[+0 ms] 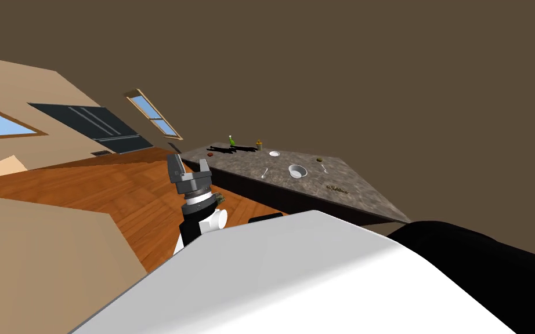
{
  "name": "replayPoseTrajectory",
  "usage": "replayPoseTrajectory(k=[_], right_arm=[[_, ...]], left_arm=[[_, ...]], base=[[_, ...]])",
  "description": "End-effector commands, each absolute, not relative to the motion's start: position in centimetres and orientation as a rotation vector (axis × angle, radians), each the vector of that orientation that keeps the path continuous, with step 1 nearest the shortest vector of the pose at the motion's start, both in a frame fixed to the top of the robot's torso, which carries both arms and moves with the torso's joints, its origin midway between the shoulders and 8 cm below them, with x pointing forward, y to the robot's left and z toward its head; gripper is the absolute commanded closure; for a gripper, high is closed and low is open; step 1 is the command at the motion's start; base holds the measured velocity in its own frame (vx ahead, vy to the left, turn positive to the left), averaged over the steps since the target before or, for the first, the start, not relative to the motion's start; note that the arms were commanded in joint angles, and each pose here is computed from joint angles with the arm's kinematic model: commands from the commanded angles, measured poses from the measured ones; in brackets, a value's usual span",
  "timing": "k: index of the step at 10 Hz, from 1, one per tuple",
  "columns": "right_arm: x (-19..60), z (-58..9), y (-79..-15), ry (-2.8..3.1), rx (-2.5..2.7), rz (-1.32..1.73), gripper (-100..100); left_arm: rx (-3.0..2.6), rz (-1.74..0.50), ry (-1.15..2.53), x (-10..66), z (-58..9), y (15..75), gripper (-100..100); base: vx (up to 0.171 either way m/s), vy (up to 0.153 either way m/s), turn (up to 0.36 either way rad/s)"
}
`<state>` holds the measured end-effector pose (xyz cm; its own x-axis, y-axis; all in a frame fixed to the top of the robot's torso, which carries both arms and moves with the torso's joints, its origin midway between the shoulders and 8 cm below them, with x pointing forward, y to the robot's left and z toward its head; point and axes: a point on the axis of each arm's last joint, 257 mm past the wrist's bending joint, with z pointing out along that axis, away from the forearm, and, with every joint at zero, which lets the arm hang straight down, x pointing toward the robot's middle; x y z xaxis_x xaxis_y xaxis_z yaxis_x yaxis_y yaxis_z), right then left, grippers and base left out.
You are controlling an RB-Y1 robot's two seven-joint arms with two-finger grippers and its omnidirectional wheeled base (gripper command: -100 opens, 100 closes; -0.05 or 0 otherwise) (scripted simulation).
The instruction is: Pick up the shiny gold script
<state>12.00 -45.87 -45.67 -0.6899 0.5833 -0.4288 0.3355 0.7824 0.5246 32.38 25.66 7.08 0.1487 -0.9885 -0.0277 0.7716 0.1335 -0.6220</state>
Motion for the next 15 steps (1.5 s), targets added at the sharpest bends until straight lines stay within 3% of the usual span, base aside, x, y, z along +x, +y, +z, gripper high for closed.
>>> replayPoseTrajectory(k=[1, 8, 15], right_arm=[[10.1, -46.0, -47.7, 2.428, 0.679, 0.499, -100], [-1.6, -45.2, -58.6, 2.73, 0.627, 0.182, -100], [-8.1, -41.1, -66.6, 2.906, 0.563, -0.071, -100]], left_arm=[[-0.533, -1.355, 0.497, 32.4, 7.1, 25.7, 0], [-0.533, -1.354, 0.497, 32.4, 7.1, 25.7, 0], [-0.533, -1.354, 0.497, 32.4, 7.1, 25.7, 0]], base=[[-0.007, 0.024, 0.103], [-0.005, 0.036, 0.163], [0.005, 0.027, 0.15]])
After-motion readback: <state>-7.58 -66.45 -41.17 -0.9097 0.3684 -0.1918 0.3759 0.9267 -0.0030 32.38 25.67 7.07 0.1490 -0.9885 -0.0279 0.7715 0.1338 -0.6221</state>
